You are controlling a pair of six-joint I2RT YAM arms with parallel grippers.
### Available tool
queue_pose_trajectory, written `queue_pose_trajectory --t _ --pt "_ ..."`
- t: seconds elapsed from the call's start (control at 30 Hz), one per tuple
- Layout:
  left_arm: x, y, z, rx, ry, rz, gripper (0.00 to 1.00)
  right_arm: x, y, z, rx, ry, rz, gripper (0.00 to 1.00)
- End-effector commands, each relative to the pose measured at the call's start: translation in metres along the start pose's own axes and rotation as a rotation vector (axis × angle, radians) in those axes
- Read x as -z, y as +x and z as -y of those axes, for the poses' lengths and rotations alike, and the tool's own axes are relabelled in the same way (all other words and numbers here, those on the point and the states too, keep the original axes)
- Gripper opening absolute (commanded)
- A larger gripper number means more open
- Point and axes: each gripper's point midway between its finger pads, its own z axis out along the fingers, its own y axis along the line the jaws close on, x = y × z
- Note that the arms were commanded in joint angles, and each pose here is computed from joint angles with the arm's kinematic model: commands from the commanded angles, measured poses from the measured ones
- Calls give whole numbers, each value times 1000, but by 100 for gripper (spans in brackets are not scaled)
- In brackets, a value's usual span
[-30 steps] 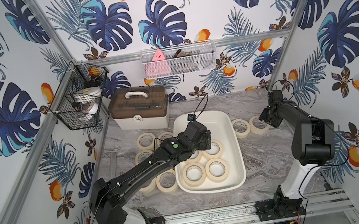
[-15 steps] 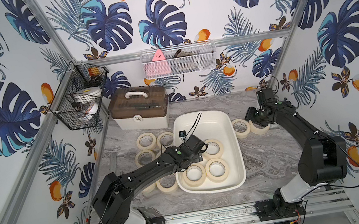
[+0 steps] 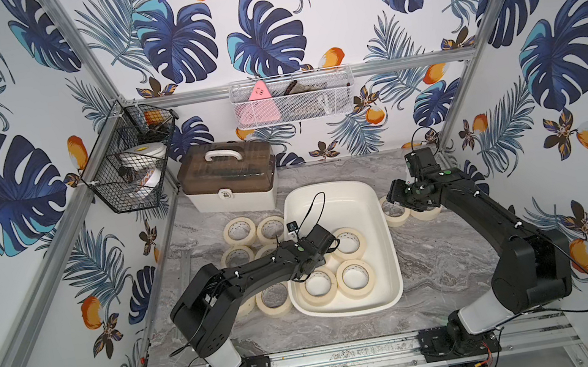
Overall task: Take out the art tape in the storage box
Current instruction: Pick up the art tape from the storage box, then place the art tape at the center of the board.
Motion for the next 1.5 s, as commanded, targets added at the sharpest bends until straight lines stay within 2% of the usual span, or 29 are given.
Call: queue_pose_trajectory --t 0.0,0.07,0.2,0.37,0.53,0.67,0.8,0.97,1.2,1.47 --pt "-9 -5 0 45 -4 27 61 1 5 2 0 10 -15 65" --pt "-16 -4 -2 41 -22 21 56 0 7 4 1 15 -17 65" --pt "-25 -5 -5 38 -42 31 52 1 8 3 -4 8 -16 65" --pt "-30 -15 -2 26 -40 39 34 4 14 -9 -5 -48 -30 65" --pt "-10 -39 3 -18 -39 108 22 12 23 -23 16 -88 -30 64" --pt "15 -59 8 -56 -19 168 17 23 27 -34 43 -103 -11 64" --pt "47 -76 20 -146 -22 226 16 36 30 -45 69 -133 3 64" --pt "77 -84 44 -252 25 229 18 56 36 -65 136 -189 23 63" --pt "106 -84 78 -266 146 221 18 74 59 -97 247 -269 28 63" --pt "116 -86 98 -261 203 220 18 83 78 -116 349 -294 51 63"
